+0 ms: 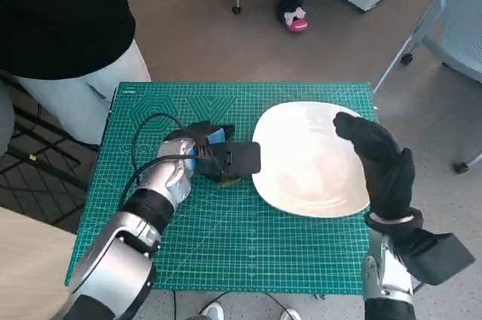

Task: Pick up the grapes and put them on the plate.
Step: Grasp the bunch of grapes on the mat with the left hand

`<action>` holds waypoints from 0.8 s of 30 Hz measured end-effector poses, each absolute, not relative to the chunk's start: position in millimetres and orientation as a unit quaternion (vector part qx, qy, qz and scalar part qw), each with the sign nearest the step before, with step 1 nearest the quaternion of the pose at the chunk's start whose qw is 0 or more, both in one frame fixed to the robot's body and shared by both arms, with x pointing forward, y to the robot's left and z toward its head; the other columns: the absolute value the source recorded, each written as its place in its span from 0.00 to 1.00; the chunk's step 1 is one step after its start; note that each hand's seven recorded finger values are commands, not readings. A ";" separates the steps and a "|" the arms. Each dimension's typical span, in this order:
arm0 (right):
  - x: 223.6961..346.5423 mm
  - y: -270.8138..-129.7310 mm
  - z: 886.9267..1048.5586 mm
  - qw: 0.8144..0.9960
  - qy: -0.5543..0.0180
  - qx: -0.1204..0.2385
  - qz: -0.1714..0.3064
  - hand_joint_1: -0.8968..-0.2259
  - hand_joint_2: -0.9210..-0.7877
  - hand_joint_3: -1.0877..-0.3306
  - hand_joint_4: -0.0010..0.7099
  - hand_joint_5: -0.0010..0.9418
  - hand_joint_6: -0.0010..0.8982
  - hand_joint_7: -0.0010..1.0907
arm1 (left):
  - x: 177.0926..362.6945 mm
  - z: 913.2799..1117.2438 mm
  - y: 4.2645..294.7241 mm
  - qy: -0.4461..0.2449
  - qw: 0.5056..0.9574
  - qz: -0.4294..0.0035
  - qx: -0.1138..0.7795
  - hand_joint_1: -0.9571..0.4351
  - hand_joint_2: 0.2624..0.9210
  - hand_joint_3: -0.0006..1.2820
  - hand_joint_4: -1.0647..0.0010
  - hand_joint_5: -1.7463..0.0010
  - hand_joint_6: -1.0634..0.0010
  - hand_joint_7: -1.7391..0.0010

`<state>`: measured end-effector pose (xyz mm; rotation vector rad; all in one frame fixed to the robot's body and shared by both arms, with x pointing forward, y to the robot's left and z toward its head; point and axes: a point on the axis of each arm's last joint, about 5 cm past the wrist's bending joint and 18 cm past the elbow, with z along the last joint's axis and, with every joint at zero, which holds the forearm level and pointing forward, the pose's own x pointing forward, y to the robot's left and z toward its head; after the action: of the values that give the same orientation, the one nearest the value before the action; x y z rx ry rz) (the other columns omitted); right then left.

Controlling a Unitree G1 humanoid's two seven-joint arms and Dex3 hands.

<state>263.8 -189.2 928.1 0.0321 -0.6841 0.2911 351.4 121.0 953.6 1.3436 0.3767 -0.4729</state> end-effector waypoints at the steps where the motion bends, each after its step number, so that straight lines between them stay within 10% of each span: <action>1: 263.8 -189.2 928.2 0.932 -0.334 0.016 0.142 0.40 0.00 0.30 0.53 0.00 0.02 0.41 | 351.3 953.5 121.0 0.171 0.741 -0.215 0.613 0.57 0.78 0.01 0.87 0.98 0.77 0.99; 7: 263.8 -189.3 928.3 0.931 -0.334 0.015 0.142 0.40 0.00 0.30 0.53 0.00 0.02 0.41 | 351.2 953.3 120.5 0.157 0.743 -0.203 0.618 0.85 0.90 0.03 0.37 0.51 0.55 0.93; 12: 264.0 -189.7 928.6 0.931 -0.335 0.015 0.142 0.40 0.00 0.30 0.53 0.00 0.02 0.41 | 351.0 953.0 119.1 0.128 0.737 -0.180 0.639 0.73 0.98 0.08 0.46 0.26 0.39 0.51; 15: 264.4 -190.2 929.1 0.931 -0.335 0.014 0.142 0.40 0.00 0.30 0.53 0.00 0.02 0.41 | 350.5 952.3 117.7 0.110 0.726 -0.167 0.658 0.70 0.99 0.10 0.51 0.27 0.40 0.35; 24: 266.7 -192.4 929.6 0.933 -0.331 0.010 0.141 0.40 0.00 0.30 0.53 0.00 0.03 0.41 | 350.2 952.0 117.2 0.087 0.714 -0.162 0.675 0.69 1.00 0.16 0.55 0.30 0.48 0.20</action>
<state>266.7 -192.4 929.6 0.0204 -0.6780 0.2895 350.2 117.2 952.0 1.4965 0.1938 -0.3597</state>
